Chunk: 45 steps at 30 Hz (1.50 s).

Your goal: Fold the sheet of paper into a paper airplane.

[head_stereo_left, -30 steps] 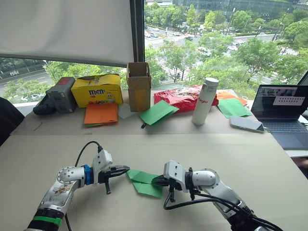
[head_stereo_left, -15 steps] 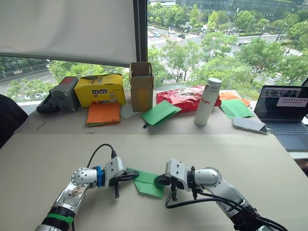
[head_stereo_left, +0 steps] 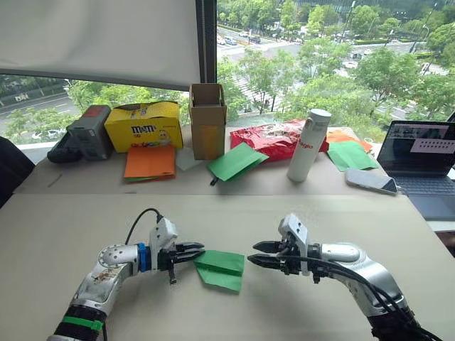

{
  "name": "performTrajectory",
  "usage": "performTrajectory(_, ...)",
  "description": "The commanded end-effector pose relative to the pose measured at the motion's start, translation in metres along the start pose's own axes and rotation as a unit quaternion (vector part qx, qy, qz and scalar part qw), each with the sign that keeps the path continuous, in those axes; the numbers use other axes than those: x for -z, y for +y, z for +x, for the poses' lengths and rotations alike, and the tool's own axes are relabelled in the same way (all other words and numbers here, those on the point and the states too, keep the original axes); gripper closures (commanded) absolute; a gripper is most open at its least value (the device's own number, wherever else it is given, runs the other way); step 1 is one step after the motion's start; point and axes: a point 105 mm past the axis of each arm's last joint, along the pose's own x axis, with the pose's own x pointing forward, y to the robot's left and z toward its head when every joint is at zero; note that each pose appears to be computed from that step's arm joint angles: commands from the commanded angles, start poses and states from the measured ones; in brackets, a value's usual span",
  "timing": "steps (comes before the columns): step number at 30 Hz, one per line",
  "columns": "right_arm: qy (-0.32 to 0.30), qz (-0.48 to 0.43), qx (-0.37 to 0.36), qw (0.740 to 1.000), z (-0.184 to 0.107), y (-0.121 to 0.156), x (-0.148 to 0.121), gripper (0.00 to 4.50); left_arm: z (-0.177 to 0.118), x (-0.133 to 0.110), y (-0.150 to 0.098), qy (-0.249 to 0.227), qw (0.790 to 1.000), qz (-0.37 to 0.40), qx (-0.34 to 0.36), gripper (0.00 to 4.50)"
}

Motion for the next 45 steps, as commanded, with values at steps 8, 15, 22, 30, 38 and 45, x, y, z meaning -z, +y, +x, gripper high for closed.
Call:
performTrajectory(8, -0.029, 0.139, -0.075, 0.987, 0.022, 0.024, -0.004, 1.17, -0.020, -0.022, 0.003, 0.000, 1.000, 0.019, -0.019, 1.67)
performTrajectory(15, -0.039, 0.197, -0.102, 0.974, 0.035, 0.028, -0.001, 1.70, -0.018, -0.009, -0.006, 0.032, 0.999, 0.028, -0.007, 1.63)
performTrajectory(22, -0.032, 0.198, -0.098, 0.975, 0.038, 0.023, 0.012, 4.03, -0.032, 0.000, -0.019, 0.053, 0.998, -0.023, 0.017, 1.63)
performTrajectory(30, -0.113, 0.085, -0.100, 0.985, 0.025, 0.009, -0.037, 4.46, -0.063, 0.021, -0.057, 0.093, 0.984, -0.136, 0.070, 1.63)
performTrajectory(38, -0.135, -0.259, -0.055, 0.955, 0.020, -0.004, -0.104, 4.46, -0.053, 0.020, -0.058, 0.074, 0.985, -0.141, 0.066, 1.63)
performTrajectory(45, -0.105, -0.725, -0.009, 0.681, 0.024, 0.018, -0.061, 4.46, -0.056, 0.008, -0.049, 0.050, 0.986, -0.147, 0.057, 1.63)
